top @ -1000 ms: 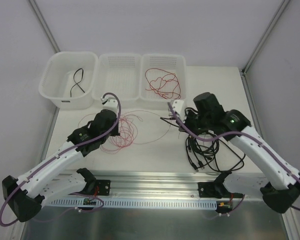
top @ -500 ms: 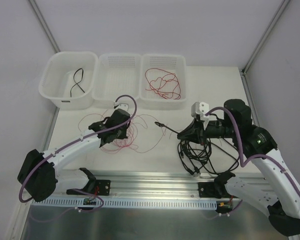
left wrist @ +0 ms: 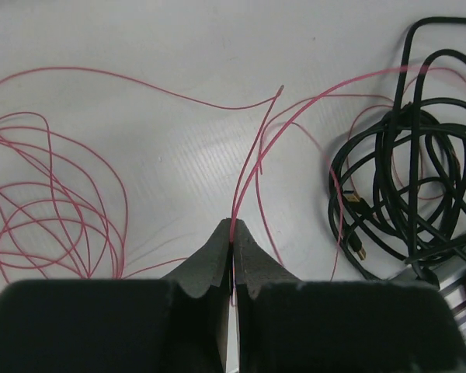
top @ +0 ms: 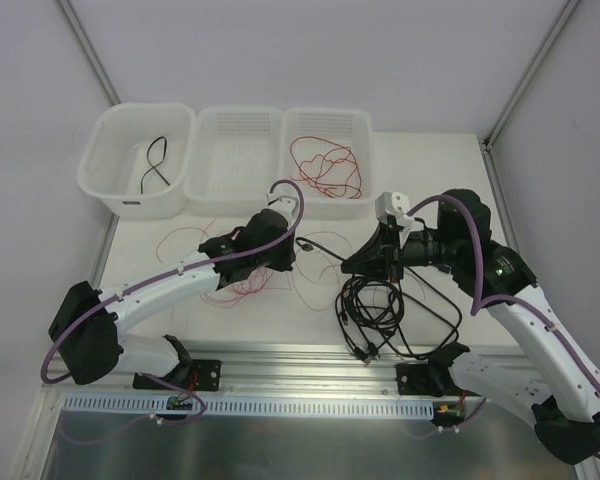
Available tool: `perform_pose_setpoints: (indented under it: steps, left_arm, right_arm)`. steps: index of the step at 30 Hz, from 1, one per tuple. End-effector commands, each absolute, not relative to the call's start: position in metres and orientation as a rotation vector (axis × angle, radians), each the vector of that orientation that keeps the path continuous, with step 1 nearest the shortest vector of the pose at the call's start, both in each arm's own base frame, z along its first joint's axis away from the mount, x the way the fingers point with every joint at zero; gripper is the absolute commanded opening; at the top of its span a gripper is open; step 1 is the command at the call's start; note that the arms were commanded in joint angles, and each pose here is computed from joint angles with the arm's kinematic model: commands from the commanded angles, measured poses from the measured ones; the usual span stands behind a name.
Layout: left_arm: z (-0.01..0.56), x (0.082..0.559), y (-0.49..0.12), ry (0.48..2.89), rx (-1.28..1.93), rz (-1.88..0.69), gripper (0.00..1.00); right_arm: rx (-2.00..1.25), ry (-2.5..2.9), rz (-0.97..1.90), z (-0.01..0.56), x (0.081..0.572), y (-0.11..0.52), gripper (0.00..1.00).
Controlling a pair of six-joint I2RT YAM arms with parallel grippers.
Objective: Untangle the cables
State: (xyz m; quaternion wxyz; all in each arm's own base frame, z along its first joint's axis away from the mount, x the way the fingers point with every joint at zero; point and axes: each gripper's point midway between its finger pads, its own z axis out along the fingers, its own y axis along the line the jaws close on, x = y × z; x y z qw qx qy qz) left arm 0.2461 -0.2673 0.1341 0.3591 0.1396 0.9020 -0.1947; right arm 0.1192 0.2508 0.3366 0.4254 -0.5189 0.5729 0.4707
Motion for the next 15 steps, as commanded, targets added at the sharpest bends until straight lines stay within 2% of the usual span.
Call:
perform_pose_setpoints:
  steps: [1,6,11,15]
  left_arm:
    - [0.173,0.259,-0.273,2.199,0.314,-0.557,0.00]
    - [0.139,0.262,-0.259,2.270,0.309,-0.452,0.00]
    - [0.114,0.270,-0.215,2.333,0.180,-0.307,0.00]
    - [0.145,0.281,-0.154,2.243,0.029,-0.196,0.00]
  right_arm:
    - [-1.301,1.253,1.152,0.372,0.112,0.249,0.01]
    - [-1.224,1.219,1.049,0.396,0.117,0.240,0.01]
    - [-1.088,1.349,0.771,0.397,0.144,0.208,0.01]
    - [-0.895,1.493,0.463,0.387,0.180,0.164,0.01]
